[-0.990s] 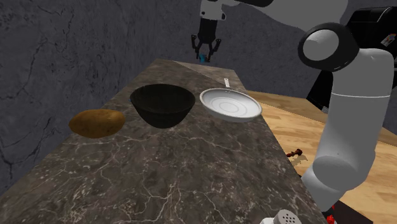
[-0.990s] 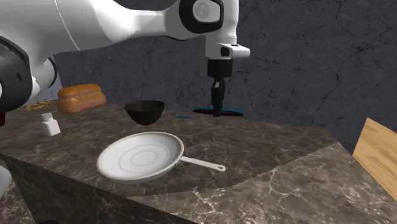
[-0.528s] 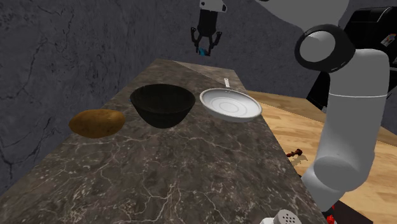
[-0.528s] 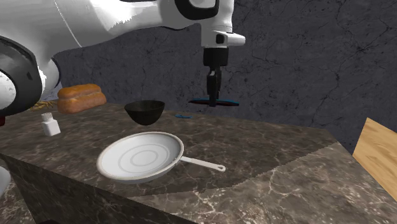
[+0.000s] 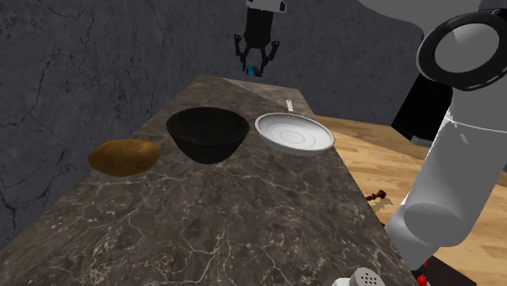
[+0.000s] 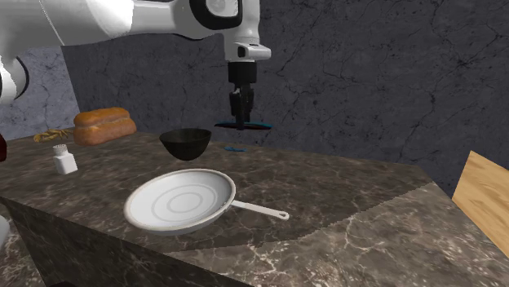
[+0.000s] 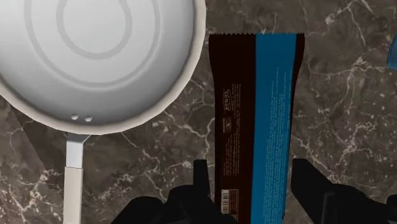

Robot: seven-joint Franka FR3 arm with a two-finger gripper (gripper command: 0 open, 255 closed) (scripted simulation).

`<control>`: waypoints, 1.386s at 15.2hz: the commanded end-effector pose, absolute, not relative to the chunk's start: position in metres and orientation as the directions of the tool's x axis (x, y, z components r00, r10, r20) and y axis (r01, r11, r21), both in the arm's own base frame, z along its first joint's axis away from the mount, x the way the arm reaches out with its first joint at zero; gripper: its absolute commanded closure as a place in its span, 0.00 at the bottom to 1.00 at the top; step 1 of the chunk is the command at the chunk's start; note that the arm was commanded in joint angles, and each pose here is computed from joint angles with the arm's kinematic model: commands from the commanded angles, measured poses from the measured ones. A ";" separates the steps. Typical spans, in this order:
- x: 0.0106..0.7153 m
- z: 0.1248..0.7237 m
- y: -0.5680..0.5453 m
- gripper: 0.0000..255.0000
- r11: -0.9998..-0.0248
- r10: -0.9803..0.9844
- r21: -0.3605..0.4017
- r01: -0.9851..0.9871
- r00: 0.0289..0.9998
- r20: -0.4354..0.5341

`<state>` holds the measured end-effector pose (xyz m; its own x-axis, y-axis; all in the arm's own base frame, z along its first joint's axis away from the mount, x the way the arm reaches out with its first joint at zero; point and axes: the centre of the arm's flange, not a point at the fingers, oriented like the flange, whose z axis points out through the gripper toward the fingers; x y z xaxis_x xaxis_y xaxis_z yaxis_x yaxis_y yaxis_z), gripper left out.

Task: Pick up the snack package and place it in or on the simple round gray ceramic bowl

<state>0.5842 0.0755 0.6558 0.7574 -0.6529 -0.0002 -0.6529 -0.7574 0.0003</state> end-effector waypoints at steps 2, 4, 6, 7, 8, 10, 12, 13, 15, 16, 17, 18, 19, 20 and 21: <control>0.569 0.657 0.115 1.00 -0.757 -0.654 0.001 -0.654 0.757 0.000; 0.556 0.658 0.138 1.00 -0.757 -0.654 0.001 -0.654 0.757 0.000; 0.544 0.658 0.162 1.00 -0.757 -0.654 0.001 -0.654 0.757 0.000; 0.538 0.658 0.174 1.00 -0.757 -0.654 0.001 -0.654 0.757 0.000; 0.532 0.658 0.185 1.00 -0.757 -0.654 0.001 -0.654 0.757 0.000; 0.520 0.659 0.209 1.00 -0.757 -0.654 0.001 -0.654 0.757 0.000; 0.507 0.659 0.232 1.00 -0.757 -0.654 0.001 -0.654 0.757 0.000; 0.501 0.660 0.244 1.00 -0.757 -0.654 0.001 -0.654 0.757 0.000; 0.489 0.660 0.267 1.00 -0.757 -0.654 0.001 -0.654 0.757 0.000; 0.483 0.660 0.279 1.00 -0.757 -0.654 0.001 -0.654 0.757 0.000; 0.477 0.660 0.291 1.00 -0.757 -0.654 0.001 -0.654 0.757 0.000; 0.471 0.661 0.302 1.00 -0.757 -0.654 0.001 -0.654 0.757 0.000; 0.465 0.661 0.314 1.00 -0.757 -0.654 0.001 -0.654 0.757 0.000; 0.456 0.661 0.330 1.00 -0.757 -0.654 0.001 -0.654 0.757 0.000; 0.456 0.656 0.330 1.00 -0.757 -0.654 0.001 -0.654 0.757 0.000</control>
